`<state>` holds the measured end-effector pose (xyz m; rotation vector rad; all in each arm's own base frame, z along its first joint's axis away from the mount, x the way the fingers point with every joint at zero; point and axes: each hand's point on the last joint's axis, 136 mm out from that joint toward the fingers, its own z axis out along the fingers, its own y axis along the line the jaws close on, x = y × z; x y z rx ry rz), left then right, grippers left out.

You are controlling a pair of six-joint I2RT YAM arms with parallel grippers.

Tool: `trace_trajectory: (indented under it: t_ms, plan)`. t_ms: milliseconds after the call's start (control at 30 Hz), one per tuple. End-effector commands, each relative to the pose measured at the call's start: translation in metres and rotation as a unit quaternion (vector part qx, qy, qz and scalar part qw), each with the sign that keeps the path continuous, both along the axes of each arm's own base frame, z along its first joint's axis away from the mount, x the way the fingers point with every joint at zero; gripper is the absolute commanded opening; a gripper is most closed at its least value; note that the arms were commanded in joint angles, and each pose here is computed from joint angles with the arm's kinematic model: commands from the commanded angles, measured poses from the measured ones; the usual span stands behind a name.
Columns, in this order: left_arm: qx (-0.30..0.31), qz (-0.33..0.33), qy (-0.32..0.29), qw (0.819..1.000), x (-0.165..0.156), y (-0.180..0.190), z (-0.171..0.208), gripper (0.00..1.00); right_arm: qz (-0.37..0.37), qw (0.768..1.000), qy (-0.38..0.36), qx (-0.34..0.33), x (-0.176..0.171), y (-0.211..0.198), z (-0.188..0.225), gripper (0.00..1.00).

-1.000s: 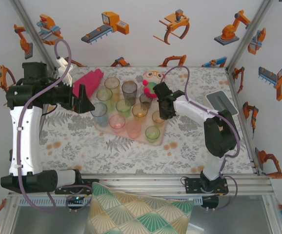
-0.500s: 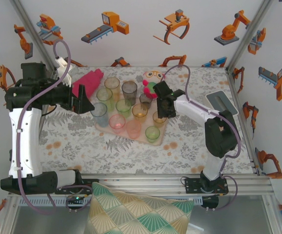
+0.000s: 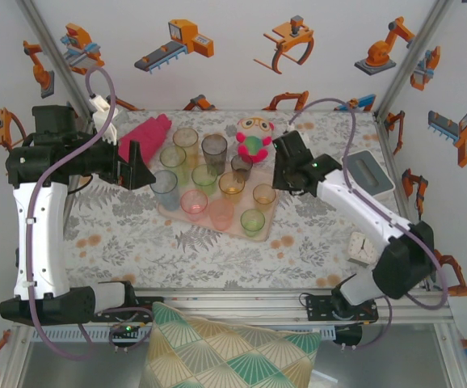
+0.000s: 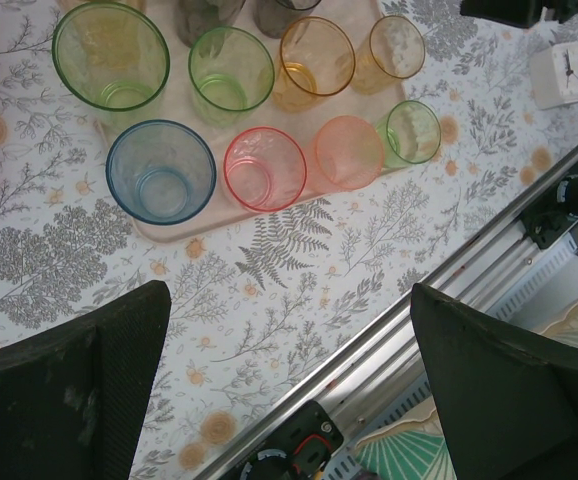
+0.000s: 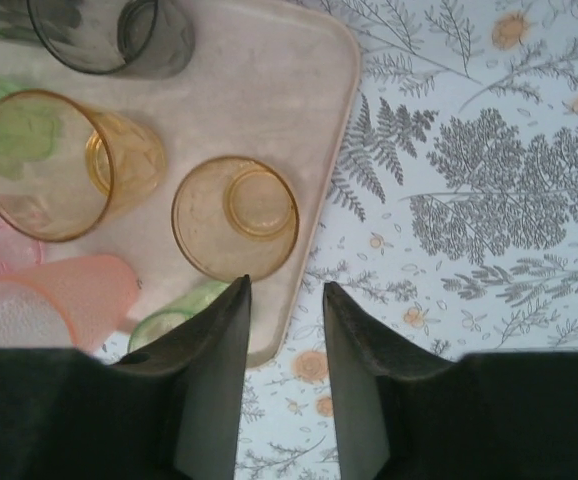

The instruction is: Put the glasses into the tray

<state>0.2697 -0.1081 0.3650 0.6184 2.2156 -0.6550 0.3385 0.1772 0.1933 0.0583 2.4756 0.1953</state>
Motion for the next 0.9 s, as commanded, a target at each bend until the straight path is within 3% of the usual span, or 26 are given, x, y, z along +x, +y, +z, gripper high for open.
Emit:
trace_trajectory:
  t_ms: [0, 367, 867]
  plan:
    - [-0.013, -0.005, -0.018, 1.0, -0.004, -0.004, 0.015, 0.97, -0.034, 0.999, 0.023, 0.022, -0.025, -0.007, -0.021, 0.3]
    - [-0.02, -0.008, -0.014, 1.0, -0.003, -0.006, 0.016, 0.97, -0.074, 0.991, 0.059, 0.09, -0.06, 0.007, -0.091, 0.31]
    - [-0.013, -0.002, -0.013, 1.0, -0.005, -0.003, 0.013, 0.97, -0.089, 0.989, 0.093, 0.067, -0.054, 0.012, -0.133, 0.3]
